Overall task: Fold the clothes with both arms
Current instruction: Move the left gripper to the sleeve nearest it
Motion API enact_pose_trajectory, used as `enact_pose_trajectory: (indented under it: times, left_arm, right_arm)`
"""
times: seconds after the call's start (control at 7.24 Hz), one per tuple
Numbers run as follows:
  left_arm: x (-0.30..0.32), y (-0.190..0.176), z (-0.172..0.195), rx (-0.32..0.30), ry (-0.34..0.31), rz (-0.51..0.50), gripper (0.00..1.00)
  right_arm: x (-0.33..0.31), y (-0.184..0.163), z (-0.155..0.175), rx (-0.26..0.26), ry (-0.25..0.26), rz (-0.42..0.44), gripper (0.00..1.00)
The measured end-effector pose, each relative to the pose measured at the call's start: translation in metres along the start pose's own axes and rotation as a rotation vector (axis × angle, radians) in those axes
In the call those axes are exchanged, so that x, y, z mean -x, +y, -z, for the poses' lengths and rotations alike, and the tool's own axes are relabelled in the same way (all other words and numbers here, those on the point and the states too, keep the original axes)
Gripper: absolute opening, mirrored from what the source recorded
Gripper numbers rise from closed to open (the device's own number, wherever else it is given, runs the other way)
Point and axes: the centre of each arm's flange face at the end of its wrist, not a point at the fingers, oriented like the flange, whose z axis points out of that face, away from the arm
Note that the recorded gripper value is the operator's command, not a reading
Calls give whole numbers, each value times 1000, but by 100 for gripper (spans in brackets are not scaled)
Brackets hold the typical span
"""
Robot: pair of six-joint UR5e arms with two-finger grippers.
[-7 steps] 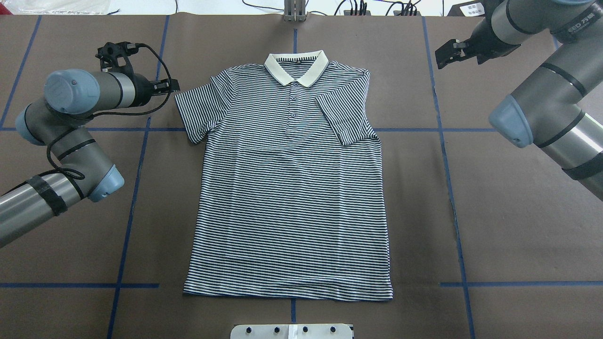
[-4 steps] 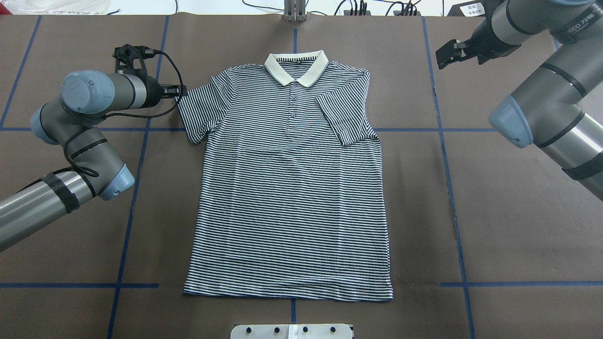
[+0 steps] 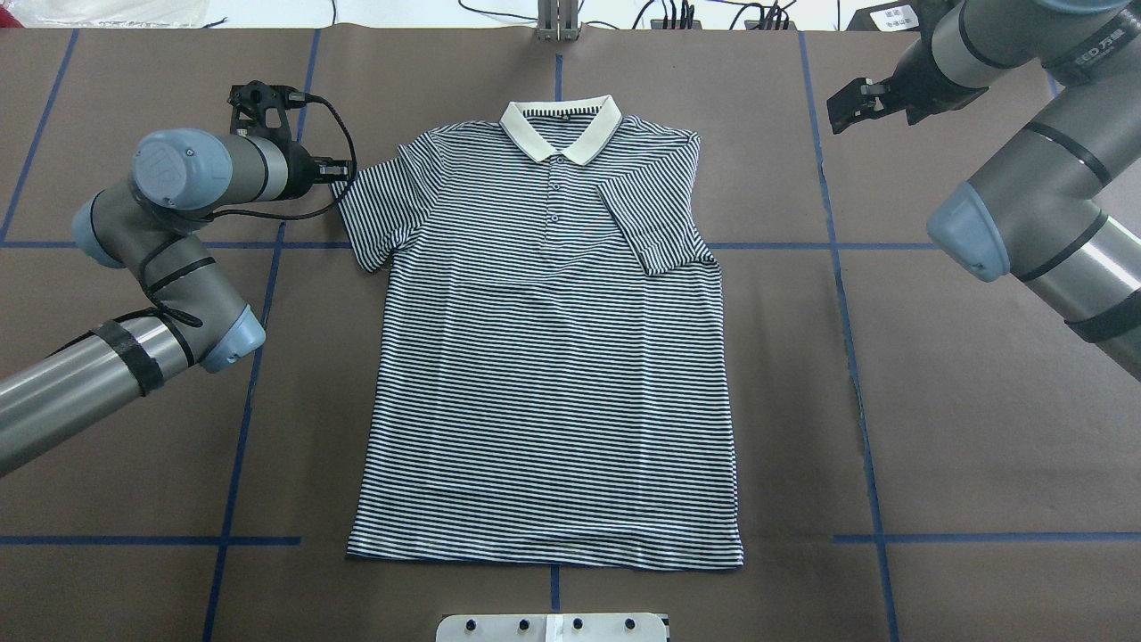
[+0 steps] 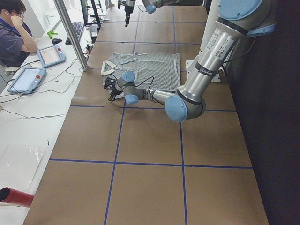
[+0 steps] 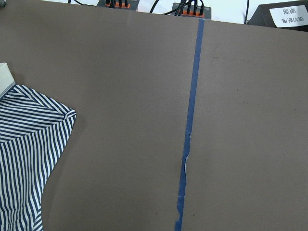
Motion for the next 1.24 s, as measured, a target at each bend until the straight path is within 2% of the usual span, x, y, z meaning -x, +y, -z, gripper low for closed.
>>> enact_pose_trajectory:
  times: [0.55, 0.69, 0.83, 0.97, 1.24]
  left_arm:
    - [-1, 4, -2, -1, -4, -32, 52]
    - [-3, 7, -3, 2, -5, -34, 46]
    - [-3, 8, -3, 5, -6, -34, 26]
    - [-3, 9, -4, 5, -7, -34, 0]
    - [-4, 9, -3, 3, -8, -33, 0]
  right_arm:
    - [-3, 2, -2, 6, 2, -2, 100]
    - [-3, 3, -3, 7, 3, -2, 100]
    - [-4, 3, -3, 7, 3, -1, 100]
    - [-4, 3, -3, 7, 4, -2, 100]
    - [-5, 3, -3, 8, 4, -3, 100]
